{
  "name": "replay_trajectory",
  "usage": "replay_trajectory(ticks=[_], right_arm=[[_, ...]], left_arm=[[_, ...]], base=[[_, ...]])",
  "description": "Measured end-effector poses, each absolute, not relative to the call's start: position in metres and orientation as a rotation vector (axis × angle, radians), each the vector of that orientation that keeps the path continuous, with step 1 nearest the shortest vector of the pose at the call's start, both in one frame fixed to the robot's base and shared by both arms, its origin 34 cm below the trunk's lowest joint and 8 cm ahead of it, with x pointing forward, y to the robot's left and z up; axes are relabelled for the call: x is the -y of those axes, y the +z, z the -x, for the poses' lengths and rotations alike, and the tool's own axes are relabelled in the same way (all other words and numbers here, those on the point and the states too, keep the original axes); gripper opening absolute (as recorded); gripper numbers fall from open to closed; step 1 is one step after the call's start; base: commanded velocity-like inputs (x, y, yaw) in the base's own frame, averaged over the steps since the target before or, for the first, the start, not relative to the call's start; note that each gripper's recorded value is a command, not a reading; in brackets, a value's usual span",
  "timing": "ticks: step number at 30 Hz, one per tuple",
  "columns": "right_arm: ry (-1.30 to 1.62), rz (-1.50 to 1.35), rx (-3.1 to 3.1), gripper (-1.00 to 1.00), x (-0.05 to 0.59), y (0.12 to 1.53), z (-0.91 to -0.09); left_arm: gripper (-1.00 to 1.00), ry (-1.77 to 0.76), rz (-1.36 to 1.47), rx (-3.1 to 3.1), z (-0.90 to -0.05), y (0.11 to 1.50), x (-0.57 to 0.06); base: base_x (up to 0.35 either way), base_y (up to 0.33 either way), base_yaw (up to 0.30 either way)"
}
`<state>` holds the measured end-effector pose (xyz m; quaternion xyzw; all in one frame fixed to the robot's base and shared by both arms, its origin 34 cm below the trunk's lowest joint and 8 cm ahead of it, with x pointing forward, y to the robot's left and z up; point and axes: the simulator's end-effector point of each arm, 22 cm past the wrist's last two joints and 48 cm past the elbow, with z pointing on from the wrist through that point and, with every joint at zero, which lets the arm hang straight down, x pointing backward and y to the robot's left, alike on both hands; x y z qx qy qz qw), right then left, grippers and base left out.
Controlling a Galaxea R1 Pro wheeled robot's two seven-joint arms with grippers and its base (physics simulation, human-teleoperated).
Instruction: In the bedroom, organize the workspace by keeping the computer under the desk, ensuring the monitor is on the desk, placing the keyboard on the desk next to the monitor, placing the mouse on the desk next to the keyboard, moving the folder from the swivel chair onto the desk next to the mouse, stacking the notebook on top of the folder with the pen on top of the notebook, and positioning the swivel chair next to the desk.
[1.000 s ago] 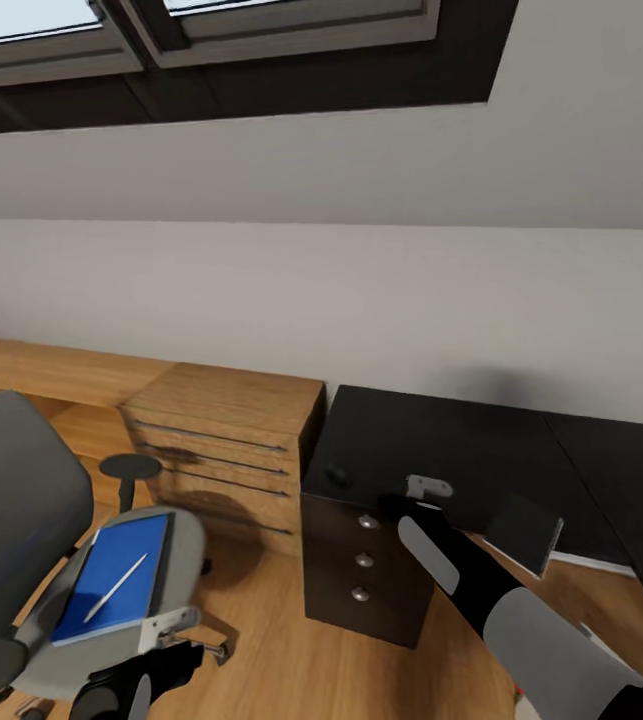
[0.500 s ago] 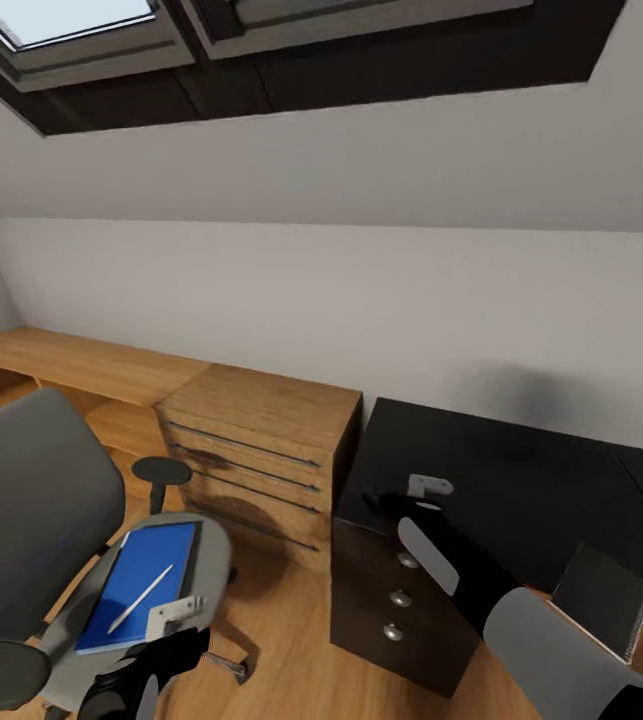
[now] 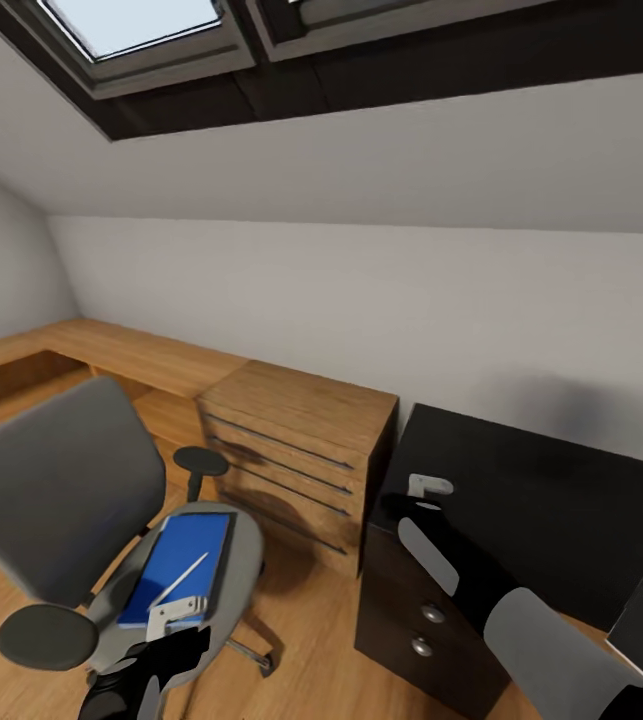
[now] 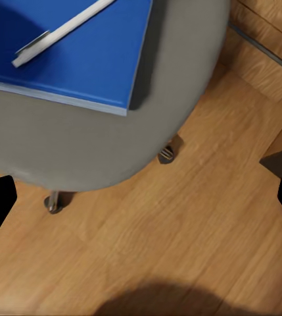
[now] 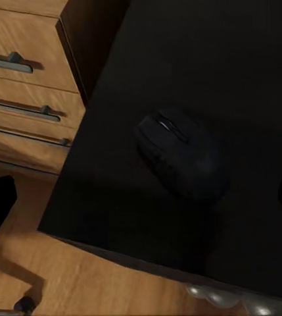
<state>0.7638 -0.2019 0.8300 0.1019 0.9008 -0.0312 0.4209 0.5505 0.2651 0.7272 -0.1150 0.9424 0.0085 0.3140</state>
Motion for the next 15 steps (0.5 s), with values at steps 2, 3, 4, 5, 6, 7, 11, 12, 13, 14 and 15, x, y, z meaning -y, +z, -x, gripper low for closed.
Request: replay_trajectory(ticks=[2,3,4,5,6,7,11,12,13,14,15], right_arm=[[-0.08,-0.254,-2.257,1.0,0.2019,0.8301,-0.7638],[-0.08,-0.254,-2.257,1.0,0.202,0.8301,-0.7637],[-0.08,-0.254,-2.256,1.0,0.2019,0.8302,-0.7638],[-0.08,-0.254,-2.256,1.0,0.2019,0.8302,-0.7638],[-0.081,-0.254,-2.256,1.0,0.202,0.8304,-0.7638],[-0.081,-0.254,-2.256,1.0,0.2024,0.8304,-0.7639],[-0.086,-0.253,-2.253,1.0,0.2041,0.831,-0.7643],[-0.087,-0.252,-2.253,1.0,0.2043,0.8311,-0.7643],[-0.088,-0.251,-2.252,1.0,0.2045,0.8313,-0.7644],[-0.091,-0.249,-2.25,1.0,0.2048,0.8317,-0.7645],[-0.093,-0.247,-2.25,1.0,0.205,0.8319,-0.7646]], left_arm=[[1.0,0.022,0.303,-2.484,-0.5505,0.7272,-0.265],[1.0,0.022,0.303,-2.484,-0.5505,0.7272,-0.265],[1.0,0.022,0.303,-2.484,-0.5506,0.7272,-0.265],[1.0,0.022,0.303,-2.484,-0.5506,0.7272,-0.265],[1.0,0.022,0.303,-2.484,-0.5506,0.7272,-0.265],[1.0,0.022,0.303,-2.484,-0.5506,0.7272,-0.2649],[1.0,0.02,0.301,-2.497,-0.5476,0.7225,-0.2634],[1.0,0.02,0.301,-2.497,-0.5475,0.7223,-0.2633],[1.0,0.02,0.301,-2.497,-0.5473,0.7221,-0.2633],[1.0,0.02,0.301,-2.497,-0.5472,0.722,-0.2631],[1.0,0.019,0.301,-2.497,-0.5471,0.7219,-0.2631]], base=[[0.001,0.0,0.052],[0.0,0.0,0.037],[0.0,0.0,0.029],[0.0,0.0,0.019],[0.0,0.0,0.012],[0.0,0.0,0.002],[0.007,0.0,0.001],[0.054,0.0,0.001],[0.135,0.0,0.0],[0.173,0.0,0.0],[0.228,0.0,0.0]])
